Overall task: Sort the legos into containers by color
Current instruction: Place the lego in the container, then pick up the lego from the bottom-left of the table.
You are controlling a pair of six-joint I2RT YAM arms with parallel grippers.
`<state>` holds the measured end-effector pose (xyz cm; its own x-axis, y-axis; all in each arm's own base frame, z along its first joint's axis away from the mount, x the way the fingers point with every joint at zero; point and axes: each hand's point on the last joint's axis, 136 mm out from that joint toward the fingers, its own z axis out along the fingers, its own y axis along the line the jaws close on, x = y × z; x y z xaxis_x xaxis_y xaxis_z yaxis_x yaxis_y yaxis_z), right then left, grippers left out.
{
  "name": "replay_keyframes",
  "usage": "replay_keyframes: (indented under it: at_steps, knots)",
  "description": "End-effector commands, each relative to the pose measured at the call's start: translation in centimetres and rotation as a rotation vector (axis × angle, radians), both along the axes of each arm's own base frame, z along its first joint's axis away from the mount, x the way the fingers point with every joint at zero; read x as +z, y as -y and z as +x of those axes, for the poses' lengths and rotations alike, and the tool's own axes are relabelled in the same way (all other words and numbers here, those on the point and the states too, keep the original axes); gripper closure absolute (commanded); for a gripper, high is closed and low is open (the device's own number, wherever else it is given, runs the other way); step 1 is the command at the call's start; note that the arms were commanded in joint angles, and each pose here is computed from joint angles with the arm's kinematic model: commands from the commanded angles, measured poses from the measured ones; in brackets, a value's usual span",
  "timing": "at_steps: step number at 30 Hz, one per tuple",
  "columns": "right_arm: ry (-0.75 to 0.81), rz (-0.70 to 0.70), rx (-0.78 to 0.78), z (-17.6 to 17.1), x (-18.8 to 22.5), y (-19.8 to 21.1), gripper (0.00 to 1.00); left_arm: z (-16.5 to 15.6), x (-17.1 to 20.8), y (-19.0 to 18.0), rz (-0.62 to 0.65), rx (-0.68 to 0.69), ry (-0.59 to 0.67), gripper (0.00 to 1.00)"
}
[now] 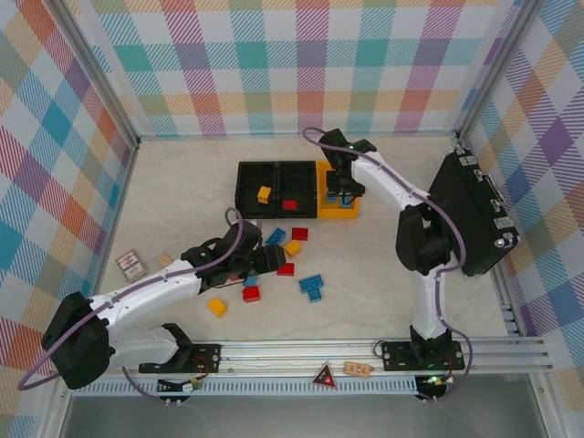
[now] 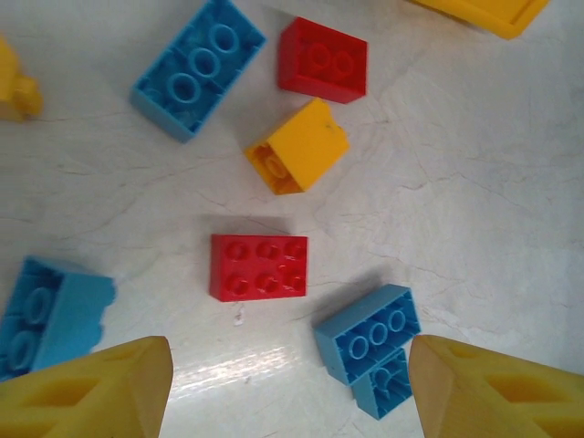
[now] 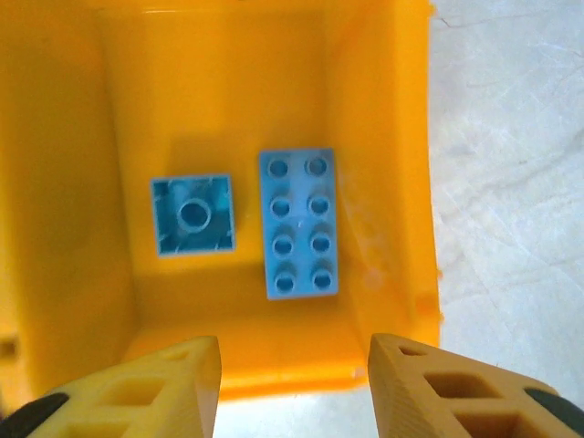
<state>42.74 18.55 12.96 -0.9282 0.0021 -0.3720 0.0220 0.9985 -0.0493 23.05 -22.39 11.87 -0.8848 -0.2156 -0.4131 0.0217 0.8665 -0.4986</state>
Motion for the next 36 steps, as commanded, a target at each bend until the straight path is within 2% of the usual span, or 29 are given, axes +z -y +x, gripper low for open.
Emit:
replay_keyframes:
  at_steps: [1, 11, 15, 20, 24, 31, 36]
  knots:
    - [0.070, 0.121, 0.017, -1.6, 3.5, -1.6, 0.53, -0.9, -0.9, -2.7, 0.095, 0.069, -0.019, 0.32]
    - [0.070, 0.409, 0.157, -8.7, 5.3, -5.3, 0.50, -2.8, -1.7, -8.3, 0.276, 0.211, -0.075, 0.33]
    - [0.054, 0.534, 0.238, -12.1, 5.7, -6.9, 0.45, -4.5, -2.2, -11.5, 0.351, 0.315, -0.119, 0.33]
    - [0.017, 0.629, 0.355, -16.5, 5.3, -8.9, 0.44, -6.9, -3.5, -14.8, 0.419, 0.445, -0.192, 0.31]
    - [-0.025, 0.665, 0.404, -19.2, 4.0, -10.1, 0.43, -8.3, -5.3, -15.4, 0.414, 0.505, -0.263, 0.29]
    - [-0.077, 0.713, 0.423, -21.4, 2.6, -11.4, 0.43, -9.7, -8.2, -15.6, 0.386, 0.560, -0.342, 0.29]
    - [-0.103, 0.723, 0.434, -22.1, 1.9, -12.1, 0.43, -9.3, -9.1, -15.1, 0.364, 0.566, -0.337, 0.35]
